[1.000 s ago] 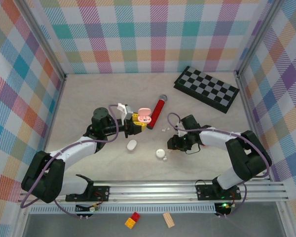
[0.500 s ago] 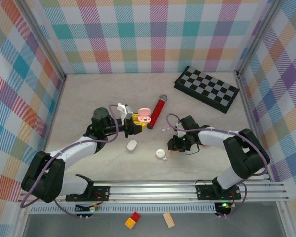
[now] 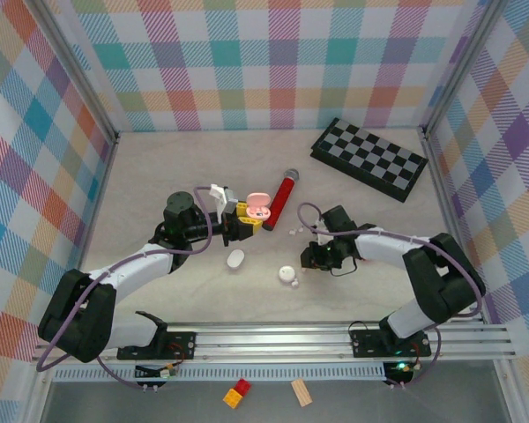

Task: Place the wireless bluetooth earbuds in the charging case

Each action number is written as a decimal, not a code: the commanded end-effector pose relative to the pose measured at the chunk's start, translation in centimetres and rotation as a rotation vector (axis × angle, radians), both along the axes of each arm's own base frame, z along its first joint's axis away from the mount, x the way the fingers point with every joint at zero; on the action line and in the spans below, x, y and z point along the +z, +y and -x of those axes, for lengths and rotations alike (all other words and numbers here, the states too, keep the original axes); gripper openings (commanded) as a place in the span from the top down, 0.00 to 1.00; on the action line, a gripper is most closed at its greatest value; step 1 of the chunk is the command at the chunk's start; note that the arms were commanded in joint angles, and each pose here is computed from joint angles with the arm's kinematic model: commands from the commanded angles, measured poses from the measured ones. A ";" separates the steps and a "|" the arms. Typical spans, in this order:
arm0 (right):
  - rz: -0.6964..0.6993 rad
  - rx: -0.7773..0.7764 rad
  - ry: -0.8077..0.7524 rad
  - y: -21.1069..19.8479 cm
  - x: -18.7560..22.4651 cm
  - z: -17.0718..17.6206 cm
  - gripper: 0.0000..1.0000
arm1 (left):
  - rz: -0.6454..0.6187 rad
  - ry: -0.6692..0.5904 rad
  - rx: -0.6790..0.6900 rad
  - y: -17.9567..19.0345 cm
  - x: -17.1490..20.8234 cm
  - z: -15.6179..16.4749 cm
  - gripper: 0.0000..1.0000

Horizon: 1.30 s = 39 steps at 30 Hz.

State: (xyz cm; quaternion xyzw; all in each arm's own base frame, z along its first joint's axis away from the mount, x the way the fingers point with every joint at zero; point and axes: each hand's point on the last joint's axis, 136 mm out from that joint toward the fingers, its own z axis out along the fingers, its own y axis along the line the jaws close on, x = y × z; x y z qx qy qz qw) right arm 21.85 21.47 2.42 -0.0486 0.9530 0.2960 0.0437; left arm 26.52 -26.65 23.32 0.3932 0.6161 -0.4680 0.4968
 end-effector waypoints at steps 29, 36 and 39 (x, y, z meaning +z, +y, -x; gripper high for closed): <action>-0.180 0.167 -0.502 7.5 24.7 -3.5 0.75 | -0.053 -0.118 0.013 0.2 -1.2 -0.7 0.67; -0.217 0.249 -0.524 10.9 26.0 -4.0 0.75 | -0.056 -0.124 0.014 0.2 -1.0 -0.7 0.67; -0.222 0.251 -0.522 11.6 25.8 -4.4 0.75 | -0.057 -0.120 0.013 0.2 -0.9 -0.7 0.67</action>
